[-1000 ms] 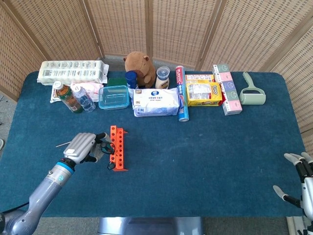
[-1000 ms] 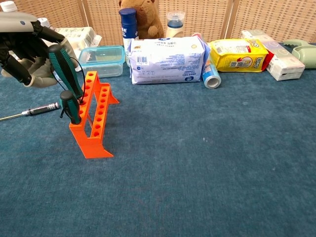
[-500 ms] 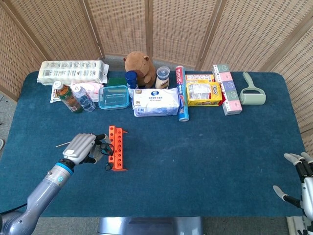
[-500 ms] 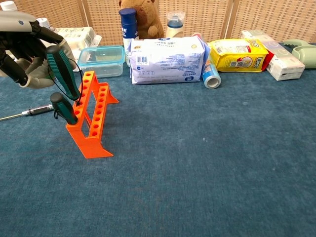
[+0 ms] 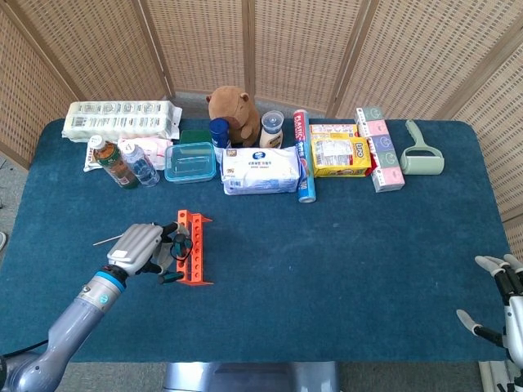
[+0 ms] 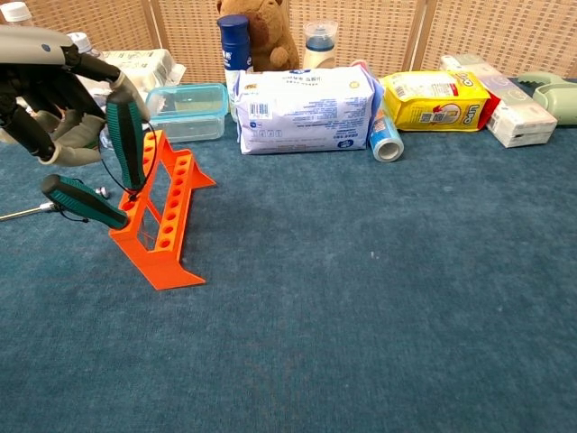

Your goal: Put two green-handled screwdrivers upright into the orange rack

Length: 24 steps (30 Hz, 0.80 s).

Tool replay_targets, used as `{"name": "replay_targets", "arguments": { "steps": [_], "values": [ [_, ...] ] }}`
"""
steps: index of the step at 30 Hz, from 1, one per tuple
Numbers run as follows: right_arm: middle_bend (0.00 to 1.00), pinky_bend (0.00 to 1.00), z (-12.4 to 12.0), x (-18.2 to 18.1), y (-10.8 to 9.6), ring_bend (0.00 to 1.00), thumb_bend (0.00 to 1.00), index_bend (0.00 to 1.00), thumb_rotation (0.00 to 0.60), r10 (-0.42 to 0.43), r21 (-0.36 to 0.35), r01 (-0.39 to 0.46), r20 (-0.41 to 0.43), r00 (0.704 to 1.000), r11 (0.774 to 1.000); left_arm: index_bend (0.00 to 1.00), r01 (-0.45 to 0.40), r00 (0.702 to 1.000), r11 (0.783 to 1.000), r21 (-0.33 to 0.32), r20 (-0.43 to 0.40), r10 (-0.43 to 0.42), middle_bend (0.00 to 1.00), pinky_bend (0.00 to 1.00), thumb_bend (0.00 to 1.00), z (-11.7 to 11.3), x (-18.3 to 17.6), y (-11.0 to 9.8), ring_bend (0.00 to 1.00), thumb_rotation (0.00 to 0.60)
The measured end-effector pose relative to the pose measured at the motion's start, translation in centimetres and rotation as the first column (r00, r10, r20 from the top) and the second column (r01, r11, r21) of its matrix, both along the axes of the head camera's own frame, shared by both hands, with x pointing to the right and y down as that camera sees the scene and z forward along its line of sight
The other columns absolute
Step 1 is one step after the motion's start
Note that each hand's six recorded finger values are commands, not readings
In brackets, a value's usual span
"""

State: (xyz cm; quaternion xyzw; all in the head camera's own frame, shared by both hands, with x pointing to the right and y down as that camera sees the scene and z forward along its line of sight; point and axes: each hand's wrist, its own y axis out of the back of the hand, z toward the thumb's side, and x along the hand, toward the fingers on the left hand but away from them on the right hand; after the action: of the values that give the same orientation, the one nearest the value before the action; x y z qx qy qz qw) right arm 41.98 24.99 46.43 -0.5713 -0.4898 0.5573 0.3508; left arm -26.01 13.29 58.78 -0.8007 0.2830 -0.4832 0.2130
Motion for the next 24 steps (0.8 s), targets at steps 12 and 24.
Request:
{"name": "replay_targets", "arguments": {
  "steps": [12, 24],
  "values": [
    [0.25, 0.00, -0.1, 0.0, 0.0, 0.15, 0.10, 0.22, 0.600, 0.002, 0.004, -0.002, 0.003, 1.000, 1.000, 0.28, 0.007, 1.000, 1.000, 0.011, -0.029, -0.007, 0.48, 0.83, 0.43, -0.5, 0.6, -0.2, 0.67, 0.600],
    [0.25, 0.00, -0.2, -0.1, 0.0, 0.15, 0.10, 0.22, 0.600, -0.003, 0.006, 0.003, 0.002, 1.000, 1.000, 0.27, 0.037, 0.997, 0.998, 0.041, -0.068, -0.034, 0.42, 0.81, 0.42, -2.8, -0.4, -0.7, 0.61, 0.600]
  ]
}}
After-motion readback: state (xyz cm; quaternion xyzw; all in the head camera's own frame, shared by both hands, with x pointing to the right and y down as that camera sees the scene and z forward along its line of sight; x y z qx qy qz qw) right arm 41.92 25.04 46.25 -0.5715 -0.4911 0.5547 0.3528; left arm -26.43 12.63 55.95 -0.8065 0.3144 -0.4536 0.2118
